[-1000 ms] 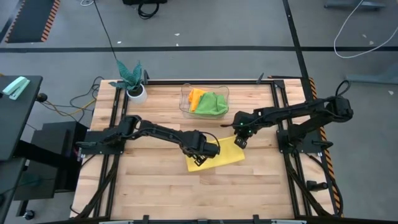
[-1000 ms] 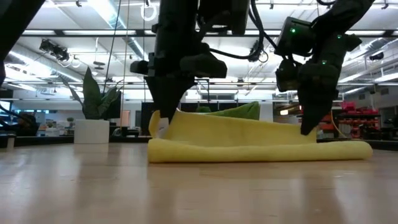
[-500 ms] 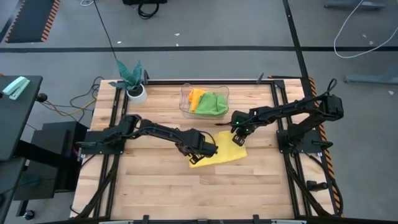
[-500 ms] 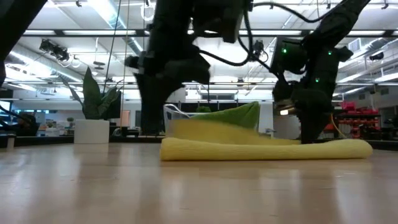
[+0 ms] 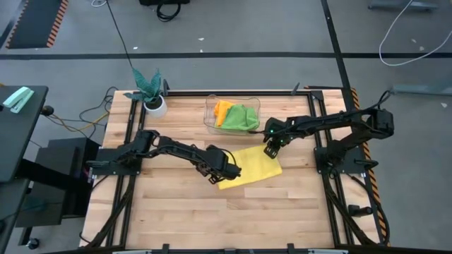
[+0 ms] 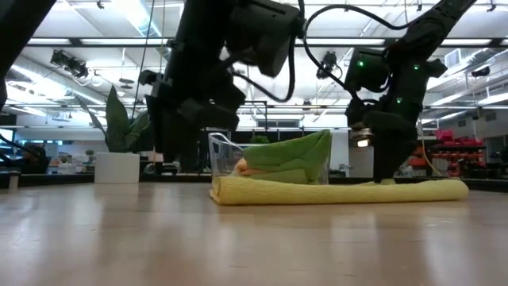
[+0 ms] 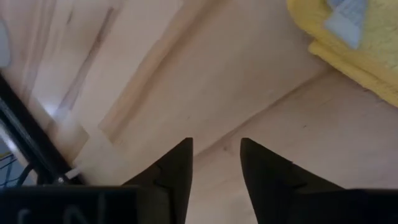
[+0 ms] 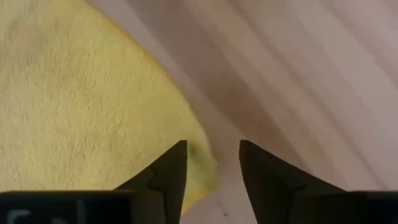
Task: Fold microfiber towels
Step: Fold the yellow microfiber cloth
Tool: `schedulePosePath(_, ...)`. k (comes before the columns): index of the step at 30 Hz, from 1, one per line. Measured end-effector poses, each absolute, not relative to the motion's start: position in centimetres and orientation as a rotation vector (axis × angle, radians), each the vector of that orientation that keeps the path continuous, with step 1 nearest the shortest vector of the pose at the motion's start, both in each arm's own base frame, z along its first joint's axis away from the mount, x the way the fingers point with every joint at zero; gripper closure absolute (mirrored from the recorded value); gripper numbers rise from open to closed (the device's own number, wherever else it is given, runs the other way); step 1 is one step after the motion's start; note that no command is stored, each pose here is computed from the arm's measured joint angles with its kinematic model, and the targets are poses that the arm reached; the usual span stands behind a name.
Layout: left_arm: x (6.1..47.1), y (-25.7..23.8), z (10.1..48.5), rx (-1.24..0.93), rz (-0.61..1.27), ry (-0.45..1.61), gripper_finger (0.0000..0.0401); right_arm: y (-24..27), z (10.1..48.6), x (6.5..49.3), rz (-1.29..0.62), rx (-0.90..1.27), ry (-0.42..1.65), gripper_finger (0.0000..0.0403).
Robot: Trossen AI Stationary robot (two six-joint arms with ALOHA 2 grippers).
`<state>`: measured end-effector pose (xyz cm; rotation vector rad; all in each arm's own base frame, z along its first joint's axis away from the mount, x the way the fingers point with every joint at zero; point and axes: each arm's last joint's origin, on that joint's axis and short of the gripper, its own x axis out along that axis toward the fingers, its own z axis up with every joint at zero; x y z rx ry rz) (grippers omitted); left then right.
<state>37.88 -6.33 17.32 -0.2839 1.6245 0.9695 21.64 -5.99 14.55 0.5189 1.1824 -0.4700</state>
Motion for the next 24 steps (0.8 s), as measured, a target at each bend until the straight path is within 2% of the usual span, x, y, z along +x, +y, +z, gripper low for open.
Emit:
schedulePosePath(8,37.4,-6.0,21.1,-0.354,0.961,1.449,0.027,-7.5,15.8,20.3,-0.531,0.561,1.151,0.0237)
schedulePosePath(15,37.0,-7.0,23.9,-0.425,0.889,1.303,0.0294,-7.5,17.2,17.3,-0.572,0.63,1.25,0.0237)
schedulePosePath(24,35.3,-8.9,23.9,-0.325,0.929,1.245,0.0334,-4.1,20.3,13.2,-0.416,0.888,0.979,0.0238)
